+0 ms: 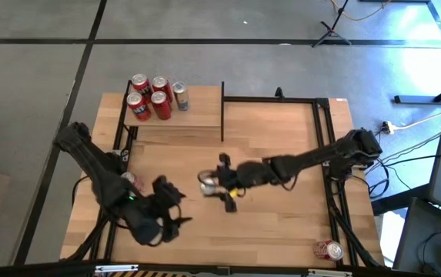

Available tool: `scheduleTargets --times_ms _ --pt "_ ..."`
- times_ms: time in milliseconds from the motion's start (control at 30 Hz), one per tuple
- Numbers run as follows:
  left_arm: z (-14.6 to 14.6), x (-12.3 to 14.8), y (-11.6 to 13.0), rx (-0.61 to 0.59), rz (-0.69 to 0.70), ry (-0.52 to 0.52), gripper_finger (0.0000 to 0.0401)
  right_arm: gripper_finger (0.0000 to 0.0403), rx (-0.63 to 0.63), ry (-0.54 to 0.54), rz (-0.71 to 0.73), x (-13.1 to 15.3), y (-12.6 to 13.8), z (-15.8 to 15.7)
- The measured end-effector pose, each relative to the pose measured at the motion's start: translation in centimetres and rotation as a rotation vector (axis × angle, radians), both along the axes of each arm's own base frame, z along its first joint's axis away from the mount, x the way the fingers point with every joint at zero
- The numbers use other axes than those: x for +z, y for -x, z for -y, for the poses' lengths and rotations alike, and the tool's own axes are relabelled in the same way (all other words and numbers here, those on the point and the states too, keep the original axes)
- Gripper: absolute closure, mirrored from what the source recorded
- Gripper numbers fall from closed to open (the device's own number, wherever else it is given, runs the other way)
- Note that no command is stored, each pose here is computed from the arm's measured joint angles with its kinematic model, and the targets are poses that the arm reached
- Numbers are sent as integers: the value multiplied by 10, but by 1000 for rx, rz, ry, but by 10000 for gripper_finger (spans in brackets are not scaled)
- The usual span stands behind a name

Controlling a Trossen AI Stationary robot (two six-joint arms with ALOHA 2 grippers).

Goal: Place canned beverage on shelf
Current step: Put the blue soda can on the shelf aligned with the other blue soda can

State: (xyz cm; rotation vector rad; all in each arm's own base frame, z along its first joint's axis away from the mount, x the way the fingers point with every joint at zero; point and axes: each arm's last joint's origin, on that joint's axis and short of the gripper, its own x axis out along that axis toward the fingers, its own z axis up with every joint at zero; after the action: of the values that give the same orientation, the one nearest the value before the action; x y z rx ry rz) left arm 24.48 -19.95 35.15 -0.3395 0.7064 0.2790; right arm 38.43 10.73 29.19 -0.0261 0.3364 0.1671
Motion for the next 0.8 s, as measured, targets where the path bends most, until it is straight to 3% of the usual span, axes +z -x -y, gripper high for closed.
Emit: scheduleTargets --times_ms 167,367,567,800 --pt "-20 24 28 4 21 -31 70 199 -52 81 47 43 -18 34" --pt "-50 44 60 21 19 -79 70 197 -202 57 150 81 -25 92" --pt "-74 62 84 16 67 -113 70 197 -332 41 171 87 -24 141" --pt "-93 76 103 11 132 -127 70 197 -430 24 181 87 -20 176"
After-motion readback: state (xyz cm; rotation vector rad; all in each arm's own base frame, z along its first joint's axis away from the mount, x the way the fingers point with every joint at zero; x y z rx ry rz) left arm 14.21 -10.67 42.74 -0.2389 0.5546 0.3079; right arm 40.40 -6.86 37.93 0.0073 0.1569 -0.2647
